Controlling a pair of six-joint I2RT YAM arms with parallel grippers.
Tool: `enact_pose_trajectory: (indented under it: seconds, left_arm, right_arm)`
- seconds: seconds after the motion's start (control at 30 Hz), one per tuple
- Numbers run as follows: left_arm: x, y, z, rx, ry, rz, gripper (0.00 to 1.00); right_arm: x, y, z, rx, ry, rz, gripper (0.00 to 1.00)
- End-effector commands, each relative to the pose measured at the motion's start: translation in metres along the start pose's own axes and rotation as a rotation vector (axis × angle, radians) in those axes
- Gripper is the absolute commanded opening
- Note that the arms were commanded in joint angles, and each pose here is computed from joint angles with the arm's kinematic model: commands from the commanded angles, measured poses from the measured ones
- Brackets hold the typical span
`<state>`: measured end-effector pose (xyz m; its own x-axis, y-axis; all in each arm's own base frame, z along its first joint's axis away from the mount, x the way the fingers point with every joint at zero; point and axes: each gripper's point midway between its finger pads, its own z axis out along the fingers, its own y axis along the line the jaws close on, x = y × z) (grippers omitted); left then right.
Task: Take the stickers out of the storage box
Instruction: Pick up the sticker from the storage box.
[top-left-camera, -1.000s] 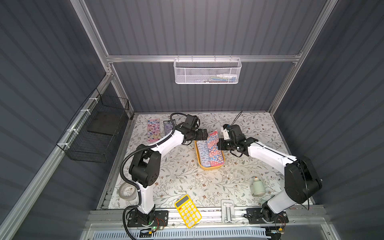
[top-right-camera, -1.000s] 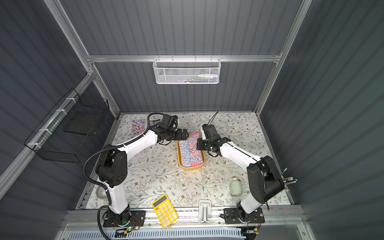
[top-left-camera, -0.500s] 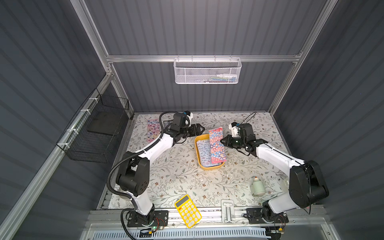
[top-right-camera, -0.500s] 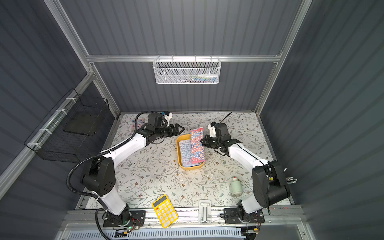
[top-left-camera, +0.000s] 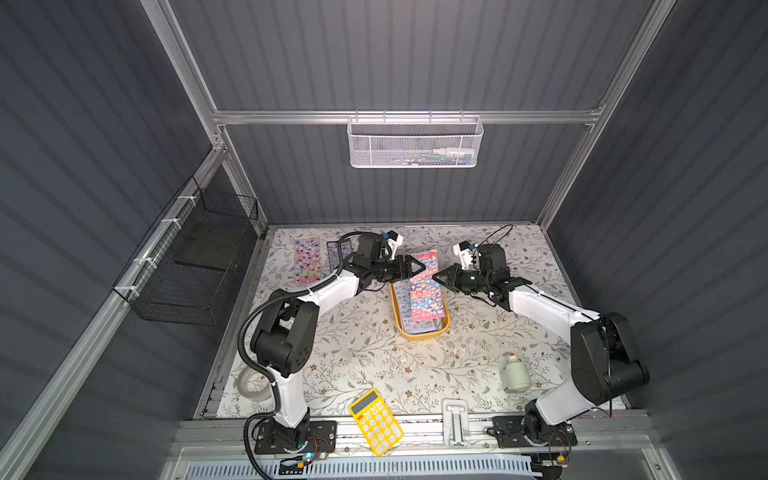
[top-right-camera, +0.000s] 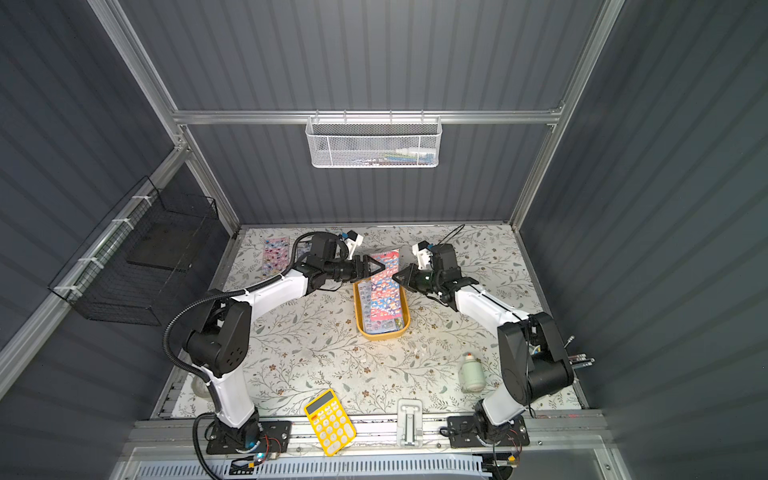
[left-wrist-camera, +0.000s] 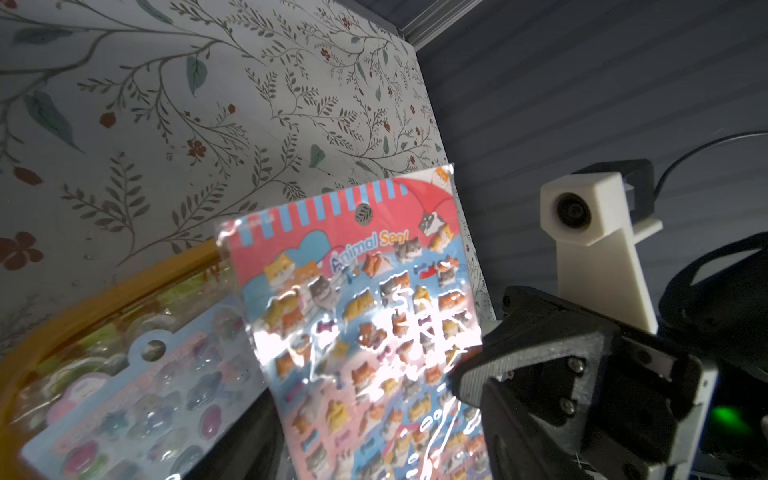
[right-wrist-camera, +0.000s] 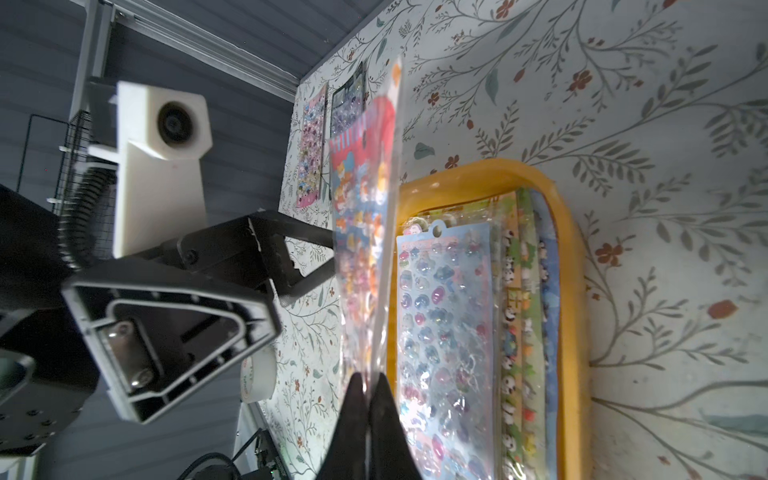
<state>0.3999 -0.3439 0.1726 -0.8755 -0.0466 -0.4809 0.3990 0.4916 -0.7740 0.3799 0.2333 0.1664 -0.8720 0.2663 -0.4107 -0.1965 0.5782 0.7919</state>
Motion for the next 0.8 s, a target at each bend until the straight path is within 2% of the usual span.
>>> enact_pose_trajectory:
  seconds: [0.0, 0.07, 0.17, 0.23, 0.3, 0.4, 0.43, 0.6, 0.77]
  left_arm:
    - [-0.005, -0.015, 0.003, 0.071, 0.006, 0.000, 0.54]
    - [-0.009, -0.019, 0.001, 0.075, -0.004, 0.003, 0.37]
    - [-0.014, -0.024, 0.000, 0.080, -0.018, 0.014, 0.15]
    - [-0.018, -0.027, -0.001, 0.083, -0.021, 0.018, 0.02]
    - [-0.021, -0.031, -0.002, 0.086, -0.022, 0.025, 0.00]
    - [-0.022, -0.031, -0.003, 0.079, -0.015, 0.026, 0.00]
    - [-0.033, -0.043, -0.006, 0.097, -0.036, 0.053, 0.00]
    - [-0.046, -0.052, -0.020, 0.107, -0.069, 0.076, 0.00]
    - [-0.060, -0.056, -0.038, 0.122, -0.107, 0.081, 0.00]
  right_arm:
    - [-0.001, 0.006, 0.001, -0.050, 0.003, 0.018, 0.02]
    - [-0.001, 0.004, 0.001, -0.044, 0.002, 0.025, 0.04]
    - [-0.001, 0.002, 0.001, -0.030, 0.003, 0.031, 0.20]
    - [0.000, 0.001, 0.001, -0.019, 0.001, 0.032, 0.37]
    - [-0.001, -0.001, -0.002, -0.002, -0.005, 0.028, 0.50]
    - [-0.005, -0.001, -0.006, 0.026, -0.021, 0.009, 0.60]
    - [-0.005, -0.001, -0.008, 0.039, -0.024, 0.001, 0.62]
    - [-0.012, 0.003, -0.017, 0.064, -0.049, -0.043, 0.65]
    - [-0.011, 0.012, -0.016, 0.012, -0.035, -0.042, 0.63]
